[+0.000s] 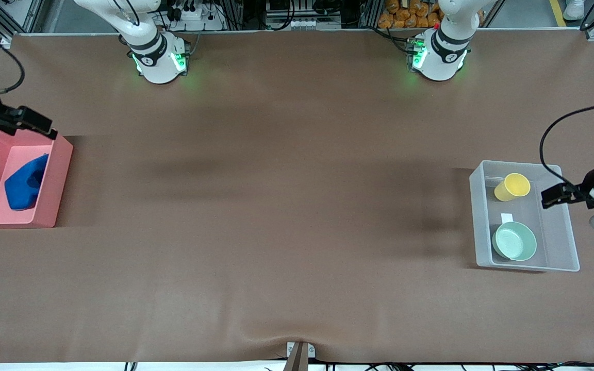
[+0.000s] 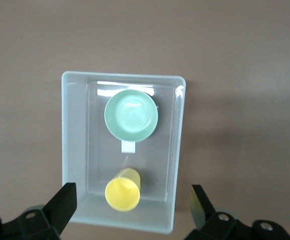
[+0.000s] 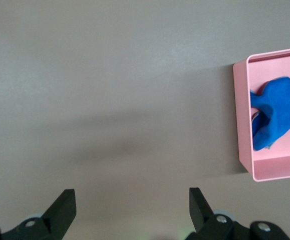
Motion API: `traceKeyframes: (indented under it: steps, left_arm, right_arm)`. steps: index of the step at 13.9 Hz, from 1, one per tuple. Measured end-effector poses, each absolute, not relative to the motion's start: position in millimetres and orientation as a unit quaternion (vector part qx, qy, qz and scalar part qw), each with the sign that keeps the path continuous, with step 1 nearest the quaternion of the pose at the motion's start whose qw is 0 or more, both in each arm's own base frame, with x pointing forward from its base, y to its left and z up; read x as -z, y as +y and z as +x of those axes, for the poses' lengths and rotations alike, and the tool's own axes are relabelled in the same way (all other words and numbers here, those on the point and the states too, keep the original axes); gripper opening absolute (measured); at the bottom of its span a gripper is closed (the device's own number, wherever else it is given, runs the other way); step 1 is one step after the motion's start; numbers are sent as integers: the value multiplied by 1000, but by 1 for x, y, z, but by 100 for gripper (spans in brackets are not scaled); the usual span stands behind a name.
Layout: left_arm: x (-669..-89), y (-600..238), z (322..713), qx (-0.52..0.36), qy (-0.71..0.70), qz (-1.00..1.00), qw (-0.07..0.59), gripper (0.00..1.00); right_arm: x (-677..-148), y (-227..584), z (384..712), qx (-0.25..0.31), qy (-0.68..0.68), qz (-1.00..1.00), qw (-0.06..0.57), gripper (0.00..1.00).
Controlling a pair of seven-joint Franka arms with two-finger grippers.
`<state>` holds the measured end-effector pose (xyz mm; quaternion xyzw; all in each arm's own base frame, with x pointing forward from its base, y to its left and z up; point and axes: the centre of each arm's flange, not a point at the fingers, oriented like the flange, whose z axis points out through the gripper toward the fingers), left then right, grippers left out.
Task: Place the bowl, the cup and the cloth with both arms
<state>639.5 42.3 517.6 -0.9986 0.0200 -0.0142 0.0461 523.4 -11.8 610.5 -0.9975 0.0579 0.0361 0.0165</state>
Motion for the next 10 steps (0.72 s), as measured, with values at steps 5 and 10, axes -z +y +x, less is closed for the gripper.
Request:
traceKeyframes:
  steps: [5,10]
  left_arm:
    - [-579,5,615,10,26,-998,47,100]
    - [-609,-31,585,19,16,-999,36,100]
  right_arm:
    - [-636,-13,522,-16,18,-1000,18,100]
    - [-637,-19,522,-16,17,-1000,18,100]
